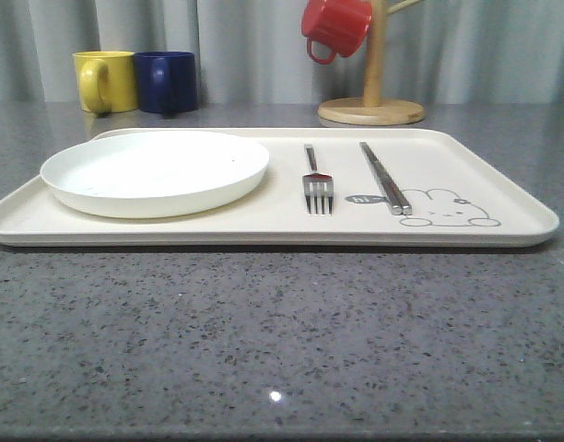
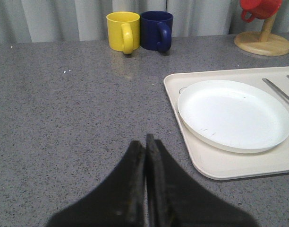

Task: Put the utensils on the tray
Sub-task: 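Grasp the long steel spoon with the right gripper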

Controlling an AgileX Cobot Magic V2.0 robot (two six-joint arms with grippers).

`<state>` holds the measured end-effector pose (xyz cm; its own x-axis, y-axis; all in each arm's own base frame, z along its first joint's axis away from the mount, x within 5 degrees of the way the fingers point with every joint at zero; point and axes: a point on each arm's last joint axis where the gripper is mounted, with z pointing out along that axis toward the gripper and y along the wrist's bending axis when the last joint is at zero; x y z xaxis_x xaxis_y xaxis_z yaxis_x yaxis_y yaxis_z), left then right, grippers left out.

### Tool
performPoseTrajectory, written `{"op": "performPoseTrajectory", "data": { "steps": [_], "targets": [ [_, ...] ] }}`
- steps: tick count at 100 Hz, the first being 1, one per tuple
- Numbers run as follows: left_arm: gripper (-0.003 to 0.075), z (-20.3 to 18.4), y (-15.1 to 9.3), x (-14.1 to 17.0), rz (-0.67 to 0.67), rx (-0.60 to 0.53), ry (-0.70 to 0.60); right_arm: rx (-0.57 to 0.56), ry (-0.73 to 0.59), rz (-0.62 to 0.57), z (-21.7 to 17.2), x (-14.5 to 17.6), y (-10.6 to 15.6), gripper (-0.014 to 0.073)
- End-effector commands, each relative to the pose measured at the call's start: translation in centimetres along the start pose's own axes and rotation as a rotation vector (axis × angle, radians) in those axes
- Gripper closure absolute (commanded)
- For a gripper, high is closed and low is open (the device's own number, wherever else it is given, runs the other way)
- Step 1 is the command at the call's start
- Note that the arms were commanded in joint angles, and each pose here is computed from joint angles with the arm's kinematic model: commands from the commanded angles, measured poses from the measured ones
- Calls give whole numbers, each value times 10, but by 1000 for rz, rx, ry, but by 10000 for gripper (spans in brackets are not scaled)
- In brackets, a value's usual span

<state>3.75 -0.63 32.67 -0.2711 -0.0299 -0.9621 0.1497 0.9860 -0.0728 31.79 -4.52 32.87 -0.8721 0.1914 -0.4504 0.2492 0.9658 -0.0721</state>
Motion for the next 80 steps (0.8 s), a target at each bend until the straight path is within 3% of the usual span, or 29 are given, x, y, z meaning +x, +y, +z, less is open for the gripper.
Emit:
{"op": "performPoseTrajectory", "data": {
  "steps": [1, 19, 53, 62, 80],
  "targets": [
    [739, -3, -2, -14, -10, 21, -88, -17, -61, 47, -5, -8, -18, 99],
    [739, -3, -2, -14, -10, 21, -88, -5, 0, 132, 28, -12, -43, 99],
    [739, -3, -2, -14, -10, 21, -88, -22, 57, 118, 68, -16, -42, 116],
    [739, -3, -2, -14, -10, 21, -88, -22, 69, 110, 73, -16, -42, 218],
    [739, -3, -2, -14, -10, 21, -88, -22, 69, 110, 75, -16, -42, 622]
  ]
}}
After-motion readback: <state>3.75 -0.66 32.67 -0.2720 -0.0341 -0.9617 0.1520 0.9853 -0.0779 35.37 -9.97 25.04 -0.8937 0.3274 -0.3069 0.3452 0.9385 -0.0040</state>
